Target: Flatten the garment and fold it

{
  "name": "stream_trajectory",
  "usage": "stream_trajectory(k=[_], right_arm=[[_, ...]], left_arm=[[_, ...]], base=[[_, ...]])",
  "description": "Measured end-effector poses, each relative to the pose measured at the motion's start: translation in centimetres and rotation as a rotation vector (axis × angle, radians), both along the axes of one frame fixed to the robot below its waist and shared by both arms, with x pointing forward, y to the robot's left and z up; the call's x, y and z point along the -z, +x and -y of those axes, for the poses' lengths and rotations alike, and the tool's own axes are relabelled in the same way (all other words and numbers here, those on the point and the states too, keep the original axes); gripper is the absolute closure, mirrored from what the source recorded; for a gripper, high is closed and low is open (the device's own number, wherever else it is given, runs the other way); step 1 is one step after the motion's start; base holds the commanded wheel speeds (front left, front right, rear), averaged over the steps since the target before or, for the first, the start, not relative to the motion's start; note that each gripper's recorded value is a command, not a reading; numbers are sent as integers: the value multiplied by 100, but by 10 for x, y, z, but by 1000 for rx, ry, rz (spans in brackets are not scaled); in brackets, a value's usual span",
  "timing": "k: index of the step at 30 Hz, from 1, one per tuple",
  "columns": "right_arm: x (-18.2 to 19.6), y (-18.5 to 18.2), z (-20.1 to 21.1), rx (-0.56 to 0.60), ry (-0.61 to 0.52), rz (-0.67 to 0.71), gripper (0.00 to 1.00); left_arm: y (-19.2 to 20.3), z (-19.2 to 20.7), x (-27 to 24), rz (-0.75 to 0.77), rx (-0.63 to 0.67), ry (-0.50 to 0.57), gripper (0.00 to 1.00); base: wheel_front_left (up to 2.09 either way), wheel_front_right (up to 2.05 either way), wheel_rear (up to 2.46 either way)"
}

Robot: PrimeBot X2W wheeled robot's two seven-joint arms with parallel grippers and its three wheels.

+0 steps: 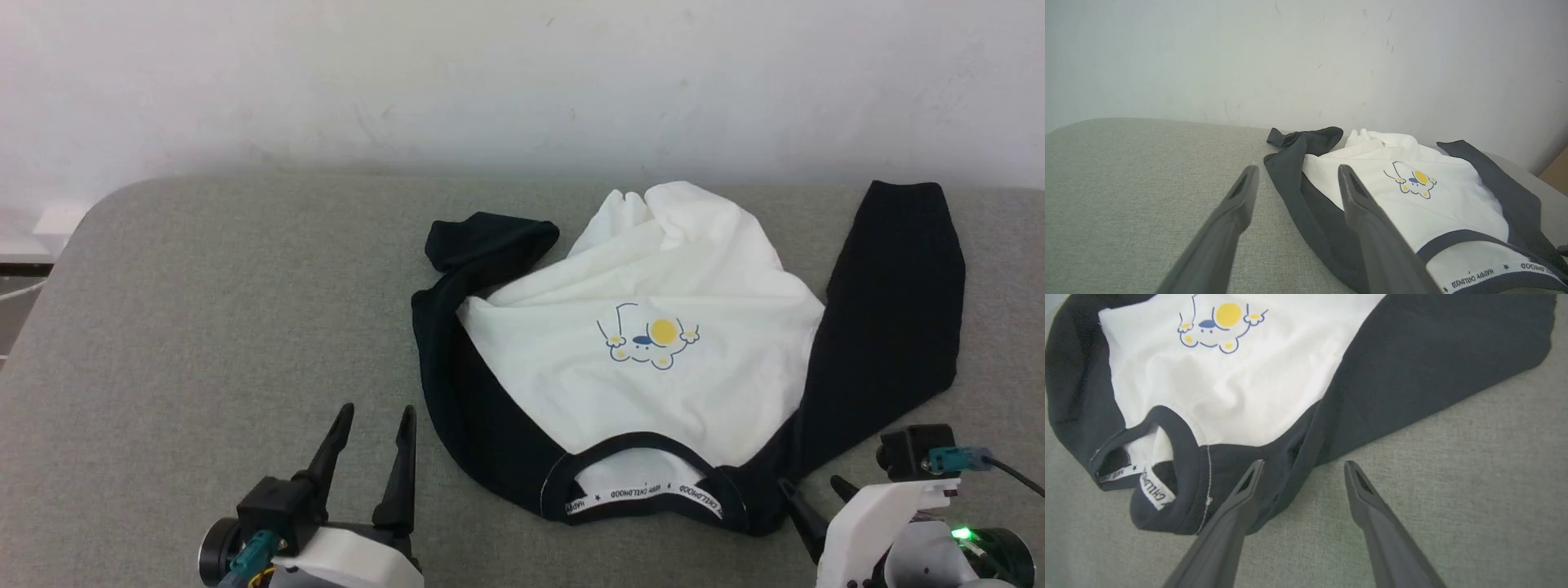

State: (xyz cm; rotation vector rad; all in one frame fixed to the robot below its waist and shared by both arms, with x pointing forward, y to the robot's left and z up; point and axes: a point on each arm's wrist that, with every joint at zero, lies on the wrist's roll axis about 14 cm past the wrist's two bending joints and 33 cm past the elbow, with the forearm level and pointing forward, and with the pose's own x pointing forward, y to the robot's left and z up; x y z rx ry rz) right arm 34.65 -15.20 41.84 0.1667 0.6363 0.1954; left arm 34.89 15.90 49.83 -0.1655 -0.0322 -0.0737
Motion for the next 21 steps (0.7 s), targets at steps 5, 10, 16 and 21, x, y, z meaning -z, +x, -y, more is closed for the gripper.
stream_trajectory(k=[5,10,16,21], right_arm=[[12,-2,2,3,-37,-61,0],[25,-2,1,15,-37,-105,100],[21,-8,20,86,-26,-87,100],[17,-36,44,171,6,-98,100]], left_arm=[[3,0,3,-9,-6,-9,0],[5,0,8,-26,-8,-14,0],[6,1,10,-31,-3,-11,0],[4,12,12,-36,32,-16,0]], base=[[0,0,0],[0,0,0],[0,0,0],[0,0,0]])
